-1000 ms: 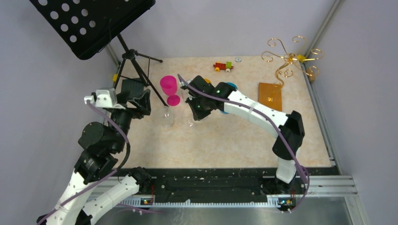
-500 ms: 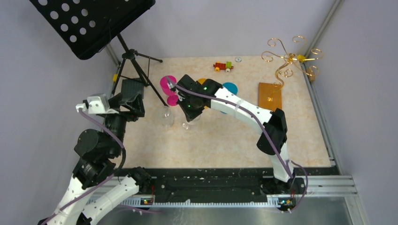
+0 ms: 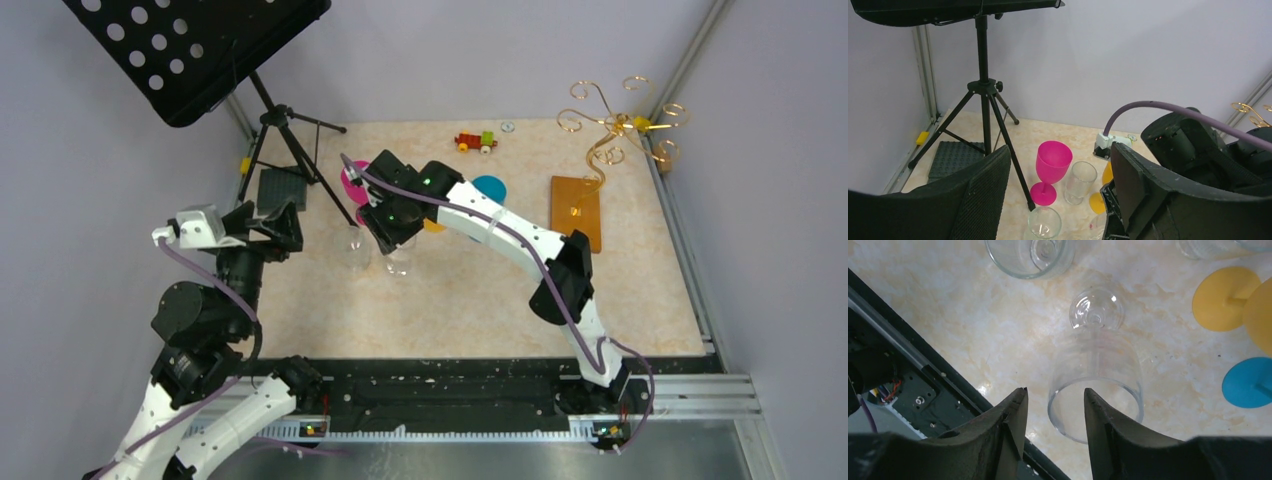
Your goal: Take the wine glass off the wine glass rack
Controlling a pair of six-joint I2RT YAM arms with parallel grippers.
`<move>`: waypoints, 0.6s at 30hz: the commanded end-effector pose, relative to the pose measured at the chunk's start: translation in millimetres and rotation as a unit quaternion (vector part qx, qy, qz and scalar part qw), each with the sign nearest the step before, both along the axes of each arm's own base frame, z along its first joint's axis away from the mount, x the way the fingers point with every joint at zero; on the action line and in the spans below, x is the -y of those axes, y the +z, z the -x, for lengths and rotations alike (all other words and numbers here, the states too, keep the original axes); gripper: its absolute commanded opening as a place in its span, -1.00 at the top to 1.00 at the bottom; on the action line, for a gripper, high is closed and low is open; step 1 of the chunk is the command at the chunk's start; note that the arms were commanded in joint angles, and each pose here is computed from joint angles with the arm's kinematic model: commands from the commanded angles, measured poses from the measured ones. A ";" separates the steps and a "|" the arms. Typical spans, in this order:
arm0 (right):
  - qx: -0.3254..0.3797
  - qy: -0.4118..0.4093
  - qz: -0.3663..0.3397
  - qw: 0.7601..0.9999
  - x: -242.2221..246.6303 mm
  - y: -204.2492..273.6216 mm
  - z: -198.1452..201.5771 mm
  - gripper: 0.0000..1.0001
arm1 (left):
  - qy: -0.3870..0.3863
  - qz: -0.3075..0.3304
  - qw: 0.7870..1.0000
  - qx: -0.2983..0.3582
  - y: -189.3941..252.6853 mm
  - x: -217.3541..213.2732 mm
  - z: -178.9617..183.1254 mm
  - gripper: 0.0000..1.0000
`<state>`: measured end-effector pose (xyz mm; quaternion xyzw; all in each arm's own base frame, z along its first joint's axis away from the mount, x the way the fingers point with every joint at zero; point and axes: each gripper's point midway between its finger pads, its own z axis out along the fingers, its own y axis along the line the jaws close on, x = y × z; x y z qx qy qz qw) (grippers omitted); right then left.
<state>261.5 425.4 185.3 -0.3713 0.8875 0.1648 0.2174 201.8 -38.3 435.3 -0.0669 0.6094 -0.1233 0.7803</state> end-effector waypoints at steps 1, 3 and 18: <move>0.043 0.010 -0.046 0.998 -16.3 36.3 -6.3 0.07 | 0.000 0.011 1.000 -0.003 1.7 -1.5 1.8 -0.54; 0.059 0.007 -0.063 0.996 -18.3 49.4 -9.5 0.00 | -0.001 0.006 1.000 -0.016 -3.9 0.3 0.3 -0.57; 0.204 -0.135 -0.162 0.956 69.7 164.7 -11.2 -0.08 | -0.093 0.011 0.967 -0.236 -75.0 29.3 29.0 -0.96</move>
